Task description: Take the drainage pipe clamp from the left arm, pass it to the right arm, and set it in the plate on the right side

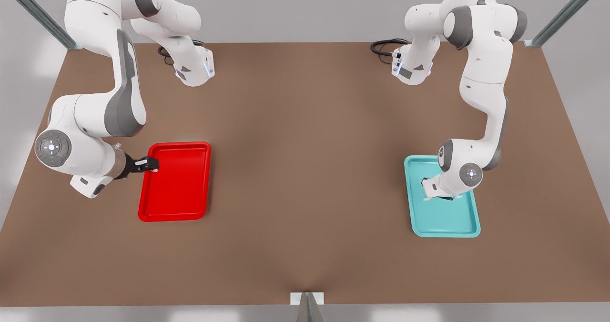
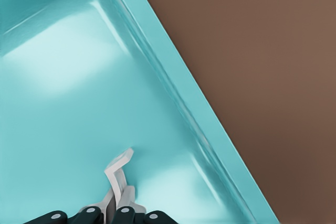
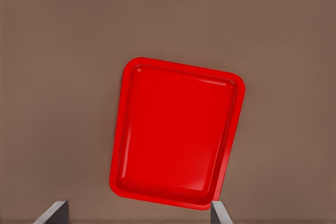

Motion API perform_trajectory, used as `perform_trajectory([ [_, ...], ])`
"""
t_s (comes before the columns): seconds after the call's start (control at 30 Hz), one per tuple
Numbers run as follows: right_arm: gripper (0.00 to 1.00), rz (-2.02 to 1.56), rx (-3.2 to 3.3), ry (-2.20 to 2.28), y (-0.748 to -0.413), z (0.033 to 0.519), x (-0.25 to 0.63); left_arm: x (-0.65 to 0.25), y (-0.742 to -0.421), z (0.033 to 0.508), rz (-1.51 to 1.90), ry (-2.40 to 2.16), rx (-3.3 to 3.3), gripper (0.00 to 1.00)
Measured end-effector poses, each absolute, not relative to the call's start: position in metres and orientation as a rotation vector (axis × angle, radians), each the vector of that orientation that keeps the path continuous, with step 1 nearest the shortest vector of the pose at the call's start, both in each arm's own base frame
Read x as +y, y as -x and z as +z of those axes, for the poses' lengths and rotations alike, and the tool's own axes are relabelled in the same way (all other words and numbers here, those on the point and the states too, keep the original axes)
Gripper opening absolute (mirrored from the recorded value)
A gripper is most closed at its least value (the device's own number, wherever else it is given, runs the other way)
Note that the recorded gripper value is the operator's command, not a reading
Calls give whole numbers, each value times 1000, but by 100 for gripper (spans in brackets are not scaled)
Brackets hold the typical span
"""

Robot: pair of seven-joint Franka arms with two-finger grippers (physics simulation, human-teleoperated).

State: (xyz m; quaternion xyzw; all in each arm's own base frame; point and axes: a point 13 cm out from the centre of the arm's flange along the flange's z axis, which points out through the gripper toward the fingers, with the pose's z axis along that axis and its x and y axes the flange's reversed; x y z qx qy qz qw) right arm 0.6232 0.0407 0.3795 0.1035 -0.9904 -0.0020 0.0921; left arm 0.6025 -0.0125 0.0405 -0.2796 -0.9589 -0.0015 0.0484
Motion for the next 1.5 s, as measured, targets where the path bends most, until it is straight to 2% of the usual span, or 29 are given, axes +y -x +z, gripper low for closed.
perform_trajectory([
  [0.07,100,-6,-2941,-308,-623,379,41,-10,-605,46,-8,848,-2931,21],
  [0.23,100,-6,-2940,-309,-623,379,41,-23,-634,115,-51,790,-3012,21],
  [0.37,100,-6,-2938,-309,-623,379,41,-107,-634,166,-64,782,-3034,21],
  [0.47,100,-7,-2937,-312,-623,379,42,-196,-651,219,-46,739,-3077,21],
  [0.53,100,-7,-2937,-313,-623,378,42,-252,-675,252,16,644,-3119,21],
  [0.63,100,-8,-2936,-314,-623,378,42,-331,-675,249,133,489,-3095,21],
  [0.93,100,-8,-2935,-315,-623,378,42,-491,-602,243,219,-311,-3051,21],
  [1.1,100,-8,-2937,-317,-623,378,43,-514,-614,241,304,-974,-2928,21],
  [1.17,100,-14,-2938,-382,-629,375,74,-519,-617,240,324,-1191,-2836,21],
  [1.37,100,-129,-2927,-650,-641,301,231,-520,-612,223,271,-1682,-2514,21],
  [1.5,100,-158,-2947,-758,-622,275,290,-523,-605,217,226,-1892,-2319,21],
])
